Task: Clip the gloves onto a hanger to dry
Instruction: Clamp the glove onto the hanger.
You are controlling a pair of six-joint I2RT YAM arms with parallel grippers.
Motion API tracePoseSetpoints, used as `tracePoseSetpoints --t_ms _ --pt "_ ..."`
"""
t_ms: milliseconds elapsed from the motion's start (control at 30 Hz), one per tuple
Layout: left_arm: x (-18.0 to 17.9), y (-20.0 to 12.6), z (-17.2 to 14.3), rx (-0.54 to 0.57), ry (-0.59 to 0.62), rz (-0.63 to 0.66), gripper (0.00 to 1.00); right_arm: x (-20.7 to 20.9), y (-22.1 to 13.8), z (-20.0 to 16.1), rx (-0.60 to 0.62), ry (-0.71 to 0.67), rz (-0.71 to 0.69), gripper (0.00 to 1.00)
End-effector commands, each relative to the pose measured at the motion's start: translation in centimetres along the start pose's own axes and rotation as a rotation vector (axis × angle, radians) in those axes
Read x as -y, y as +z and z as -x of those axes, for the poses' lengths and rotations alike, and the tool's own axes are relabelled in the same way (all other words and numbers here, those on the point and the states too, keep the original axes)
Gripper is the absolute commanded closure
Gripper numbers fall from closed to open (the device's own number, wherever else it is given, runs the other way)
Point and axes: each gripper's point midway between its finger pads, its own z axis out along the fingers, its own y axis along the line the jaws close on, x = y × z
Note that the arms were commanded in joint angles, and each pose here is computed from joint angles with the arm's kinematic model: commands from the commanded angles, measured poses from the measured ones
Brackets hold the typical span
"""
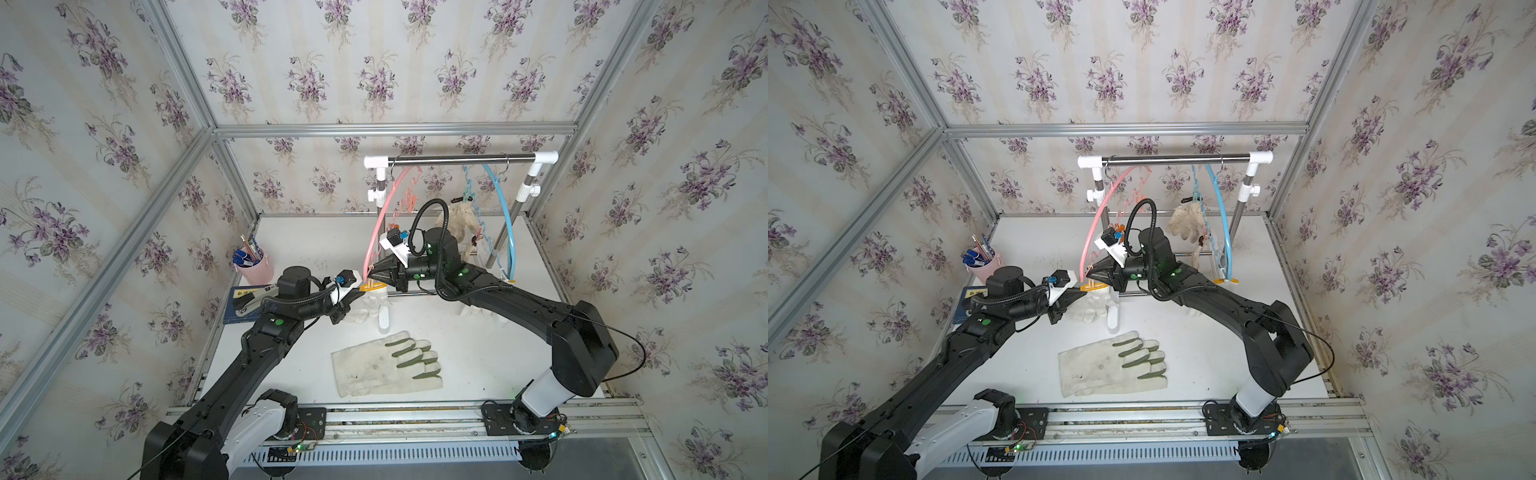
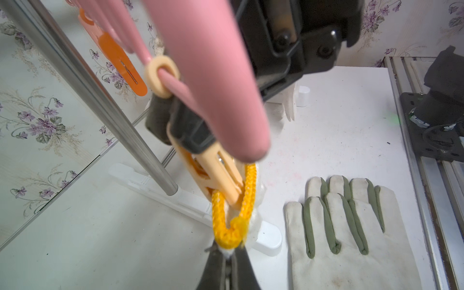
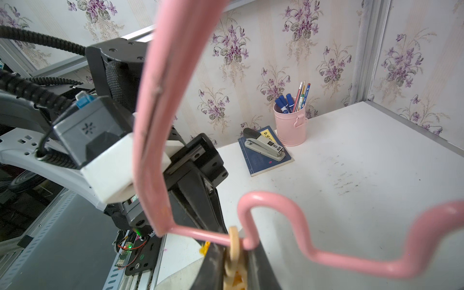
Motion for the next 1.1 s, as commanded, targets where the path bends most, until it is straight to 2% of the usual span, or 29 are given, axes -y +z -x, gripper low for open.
tracePoseSetpoints --t_ms 0,1067 --pt "-0.3 -0.3 1.0 0.032 0.021 0.014 1.00 -0.5 -0.1 -0.1 -0.003 -0.016 0.016 0.85" --pt "-0.9 -1.0 3.2 0.101 0.019 0.055 1.00 -0.4 -0.2 -0.4 -0.008 -0.011 0.008 0.82"
